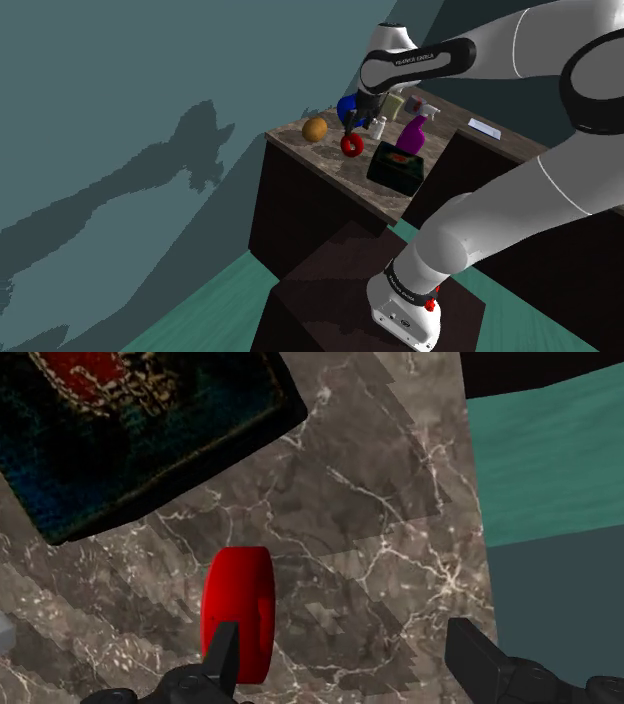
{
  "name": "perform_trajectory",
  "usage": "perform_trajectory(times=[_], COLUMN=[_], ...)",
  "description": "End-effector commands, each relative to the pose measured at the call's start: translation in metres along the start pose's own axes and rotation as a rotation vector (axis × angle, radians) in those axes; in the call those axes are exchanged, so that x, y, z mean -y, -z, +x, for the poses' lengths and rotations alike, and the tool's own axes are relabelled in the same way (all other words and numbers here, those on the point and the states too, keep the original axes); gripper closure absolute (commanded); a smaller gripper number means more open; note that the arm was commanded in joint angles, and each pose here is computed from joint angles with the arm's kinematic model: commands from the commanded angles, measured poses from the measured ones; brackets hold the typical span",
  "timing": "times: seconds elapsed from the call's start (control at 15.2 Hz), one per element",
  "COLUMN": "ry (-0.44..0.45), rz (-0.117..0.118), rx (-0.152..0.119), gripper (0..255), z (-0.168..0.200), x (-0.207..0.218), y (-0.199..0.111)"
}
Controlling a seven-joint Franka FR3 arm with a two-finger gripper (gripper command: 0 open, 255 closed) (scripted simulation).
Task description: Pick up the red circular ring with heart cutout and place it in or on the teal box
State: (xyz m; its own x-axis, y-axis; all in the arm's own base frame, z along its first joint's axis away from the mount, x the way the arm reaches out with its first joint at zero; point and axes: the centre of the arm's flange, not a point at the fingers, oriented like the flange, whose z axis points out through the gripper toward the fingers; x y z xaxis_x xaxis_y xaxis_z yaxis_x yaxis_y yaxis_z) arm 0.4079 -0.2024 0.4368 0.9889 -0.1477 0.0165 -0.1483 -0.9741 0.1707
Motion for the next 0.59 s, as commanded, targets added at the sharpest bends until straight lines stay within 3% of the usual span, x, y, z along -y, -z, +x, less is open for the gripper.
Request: perform_trajectory(times=[0.0,0.26,0.53], ry=[-0.003,-0.009,-0.009], rz=[-0.007,-0.017,-0.018], rx=[-0.005,-0.013,-0.013], gripper=[0,0,0], z=[0.013,0.039,0.04], x=[-0.016,-0.045,-0.046], y=[-0.018,-0.051,-0.068])
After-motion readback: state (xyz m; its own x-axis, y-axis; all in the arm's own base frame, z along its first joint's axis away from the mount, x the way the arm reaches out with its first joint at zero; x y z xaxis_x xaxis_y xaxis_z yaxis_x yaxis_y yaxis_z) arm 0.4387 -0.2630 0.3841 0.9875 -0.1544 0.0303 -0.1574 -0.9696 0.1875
